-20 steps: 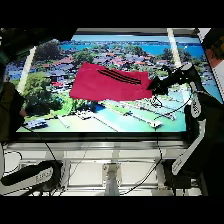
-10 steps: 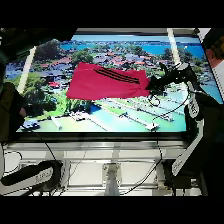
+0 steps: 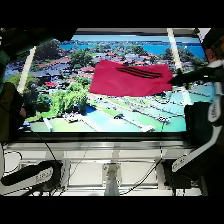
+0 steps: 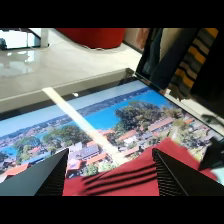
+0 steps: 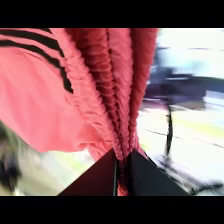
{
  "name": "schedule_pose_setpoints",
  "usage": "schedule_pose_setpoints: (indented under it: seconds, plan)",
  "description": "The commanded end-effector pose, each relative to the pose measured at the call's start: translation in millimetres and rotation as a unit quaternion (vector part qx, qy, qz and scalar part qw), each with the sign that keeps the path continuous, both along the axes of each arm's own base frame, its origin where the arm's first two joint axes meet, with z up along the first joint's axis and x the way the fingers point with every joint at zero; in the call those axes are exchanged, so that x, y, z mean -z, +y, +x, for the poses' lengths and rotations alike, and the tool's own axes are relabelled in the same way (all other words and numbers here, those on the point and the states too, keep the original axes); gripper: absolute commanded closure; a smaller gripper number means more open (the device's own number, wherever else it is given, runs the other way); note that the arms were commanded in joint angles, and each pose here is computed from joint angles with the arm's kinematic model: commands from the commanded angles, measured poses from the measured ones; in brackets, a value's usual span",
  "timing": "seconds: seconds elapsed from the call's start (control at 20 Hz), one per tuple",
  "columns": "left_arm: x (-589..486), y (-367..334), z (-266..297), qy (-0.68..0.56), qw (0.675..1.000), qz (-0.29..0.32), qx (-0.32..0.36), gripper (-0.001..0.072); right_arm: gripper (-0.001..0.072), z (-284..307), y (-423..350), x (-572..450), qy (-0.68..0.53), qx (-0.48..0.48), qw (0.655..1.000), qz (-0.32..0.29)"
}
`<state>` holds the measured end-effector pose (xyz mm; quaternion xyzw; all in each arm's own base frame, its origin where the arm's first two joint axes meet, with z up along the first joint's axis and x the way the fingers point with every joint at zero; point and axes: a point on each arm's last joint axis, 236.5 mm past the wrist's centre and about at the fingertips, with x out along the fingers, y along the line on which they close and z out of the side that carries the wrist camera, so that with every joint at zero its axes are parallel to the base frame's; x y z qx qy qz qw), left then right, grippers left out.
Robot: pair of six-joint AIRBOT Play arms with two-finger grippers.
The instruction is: Fold the clothes and pants, and hang the long-sleeved shirts on hangers.
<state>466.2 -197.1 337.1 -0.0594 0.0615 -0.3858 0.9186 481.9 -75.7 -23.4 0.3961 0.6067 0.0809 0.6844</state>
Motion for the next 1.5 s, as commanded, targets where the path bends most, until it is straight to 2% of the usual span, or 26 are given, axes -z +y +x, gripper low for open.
schedule_pose_setpoints:
  seconds: [0.0, 0.2, 0.4, 0.6, 0.7, 0.95, 1.0, 1.1, 1.15, 1.35, 1.4, 1.45]
  plan:
    - [0.0, 0.1, 0.1, 0.0, 1.0, 0.0, 0.0, 0.0117, 0.0704, -45.1, -97.2, -54.8, 0.002, 0.106, 0.993, -0.045]
    - [-1.0, 0.0, 0.2, 0.0, 1.0, -0.003, 0.0, 0.0118, 0.0704, -125.5, -185.5, -107.8, 0.026, 0.207, 0.971, -0.121]
    - [-9.7, 7.3, 7.8, -0.004, 0.999, -0.025, -0.023, 0.0119, 0.0704, -221.3, -228.3, -138.3, 0.1, 0.287, 0.935, -0.186]
    - [-12.9, 11.7, 12.0, -0.01, 0.999, -0.029, -0.036, 0.0119, 0.0704, -296.9, -252.8, -172.2, 0.165, 0.37, 0.871, -0.277]
    - [-12.9, 11.8, 12.0, -0.01, 0.999, -0.029, -0.036, 0.012, 0.0704, -318.2, -256.7, -187.6, 0.173, 0.397, 0.849, -0.304]
    - [-13.1, 12.1, 12.4, -0.011, 0.999, -0.029, -0.037, 0.0118, 0.0698, -327.6, -248.7, -199.7, 0.167, 0.409, 0.841, -0.312]
    - [-13.1, 12.1, 12.4, -0.011, 0.999, -0.029, -0.037, 0.0118, 0.0644, -327.6, -248.5, -200.5, 0.167, 0.414, 0.839, -0.311]
    - [-13.1, 12.1, 12.3, -0.011, 0.999, -0.029, -0.037, 0.0118, 0.0182, -328.3, -248.4, -201.2, 0.17, 0.432, 0.831, -0.305]
    - [-13.1, 12.1, 12.3, -0.01, 0.999, -0.029, -0.037, 0.0118, 0.0133, -328.1, -248.5, -201.8, 0.17, 0.436, 0.83, -0.305]
    - [-13.0, 12.1, 12.3, -0.01, 0.999, -0.029, -0.037, 0.0118, 0.0133, -325.8, -251.2, -209.7, 0.158, 0.441, 0.827, -0.311]
    - [-12.9, 12.1, 12.4, -0.011, 0.999, -0.029, -0.037, 0.0119, 0.0161, -318.2, -251.0, -211.1, 0.143, 0.441, 0.831, -0.306]
    - [-12.5, 12.6, 12.7, -0.011, 0.999, -0.027, -0.038, 0.012, 0.0272, -303.9, -246.6, -212.3, 0.118, 0.434, 0.845, -0.29]
